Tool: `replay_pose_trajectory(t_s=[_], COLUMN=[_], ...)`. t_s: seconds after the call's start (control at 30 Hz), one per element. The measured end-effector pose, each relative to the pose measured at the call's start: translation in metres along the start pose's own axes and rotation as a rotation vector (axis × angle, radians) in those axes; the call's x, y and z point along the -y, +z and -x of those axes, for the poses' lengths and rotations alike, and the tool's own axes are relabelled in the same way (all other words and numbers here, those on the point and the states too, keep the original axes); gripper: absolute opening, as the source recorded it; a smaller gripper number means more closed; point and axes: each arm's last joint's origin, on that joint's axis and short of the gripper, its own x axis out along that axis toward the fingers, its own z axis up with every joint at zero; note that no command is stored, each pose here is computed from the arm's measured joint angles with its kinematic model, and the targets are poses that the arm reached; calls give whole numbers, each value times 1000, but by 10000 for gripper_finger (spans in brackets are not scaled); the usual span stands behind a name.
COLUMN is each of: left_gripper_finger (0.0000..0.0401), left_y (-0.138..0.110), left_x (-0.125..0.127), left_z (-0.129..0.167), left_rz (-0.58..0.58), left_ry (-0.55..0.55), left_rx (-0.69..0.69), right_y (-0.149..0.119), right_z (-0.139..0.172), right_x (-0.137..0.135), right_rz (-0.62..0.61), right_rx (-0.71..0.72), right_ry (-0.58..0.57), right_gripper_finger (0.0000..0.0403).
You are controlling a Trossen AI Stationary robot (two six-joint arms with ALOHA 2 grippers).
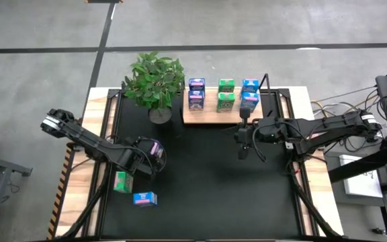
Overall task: Stack cereal on shelf
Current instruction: Put the dark blue cereal box on the shelf aligned with the other dark blue cereal boxes
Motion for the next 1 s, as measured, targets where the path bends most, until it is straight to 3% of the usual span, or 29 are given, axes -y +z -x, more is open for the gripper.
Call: replay_pose_trajectory(t_s=[0.23, 0.37, 0.5, 0.6, 0.8, 1.0], left_gripper_finger=[196, 188, 178, 172, 171, 227], left_y=[4, 19, 40, 60, 71, 58], left_x=[4, 15, 35, 41, 31, 15], left_z=[5, 23, 42, 51, 67, 57], left_rz=[-33, -154, -312, -339, -381, -338], left_ry=[-26, -100, -250, -299, -254, -156], left_rx=[-6, 28, 122, 180, 105, -93], right_y=[0, 0, -1, -2, -6, -8], right_z=[0, 0, 0, 0, 0, -1], right_x=[0, 0, -1, -1, -3, -5], right_rz=[-7, -5, -3, -5, -26, -32], right_rx=[-2, -5, -13, -23, -58, -63], right_ry=[0, 2, 6, 11, 27, 31], right_gripper_finger=[9, 9, 9, 9, 9, 9])
